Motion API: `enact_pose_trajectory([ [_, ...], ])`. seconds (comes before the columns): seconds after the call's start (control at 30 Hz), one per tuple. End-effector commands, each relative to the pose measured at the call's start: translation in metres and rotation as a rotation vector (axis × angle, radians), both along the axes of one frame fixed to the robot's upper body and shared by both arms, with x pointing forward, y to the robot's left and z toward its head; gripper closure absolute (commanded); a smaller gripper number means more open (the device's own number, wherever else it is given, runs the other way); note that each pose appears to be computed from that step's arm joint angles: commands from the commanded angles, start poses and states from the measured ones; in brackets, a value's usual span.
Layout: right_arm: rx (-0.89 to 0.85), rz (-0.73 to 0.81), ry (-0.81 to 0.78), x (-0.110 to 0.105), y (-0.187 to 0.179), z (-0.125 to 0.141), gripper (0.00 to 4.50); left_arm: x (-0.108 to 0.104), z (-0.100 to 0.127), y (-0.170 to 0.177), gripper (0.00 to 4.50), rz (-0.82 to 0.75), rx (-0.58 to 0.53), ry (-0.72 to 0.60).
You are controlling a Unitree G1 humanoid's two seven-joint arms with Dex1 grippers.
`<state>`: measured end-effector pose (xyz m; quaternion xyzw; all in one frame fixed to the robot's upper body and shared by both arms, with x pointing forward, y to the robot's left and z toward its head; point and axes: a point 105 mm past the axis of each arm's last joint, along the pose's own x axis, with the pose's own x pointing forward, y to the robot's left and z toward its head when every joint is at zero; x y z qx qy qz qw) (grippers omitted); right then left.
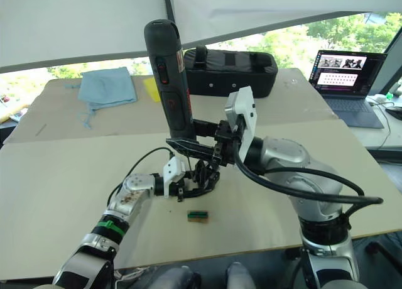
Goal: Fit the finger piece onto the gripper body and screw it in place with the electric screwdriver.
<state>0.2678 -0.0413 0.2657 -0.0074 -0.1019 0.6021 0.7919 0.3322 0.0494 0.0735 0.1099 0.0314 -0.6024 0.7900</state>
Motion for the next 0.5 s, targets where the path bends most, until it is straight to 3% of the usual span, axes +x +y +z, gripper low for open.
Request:
enact_pose_trajectory([
  [0.03,0.034,-0.004,-0.067,0.001,0.0,0.019,2.58,-0.002,-0.006,0.0,2.22,0.012,0.011,0.019],
  [0.5,0.021,0.009,-0.069,0.005,0.012,0.02,2.58,-0.001,-0.008,-0.004,2.22,0.033,0.005,0.021],
])
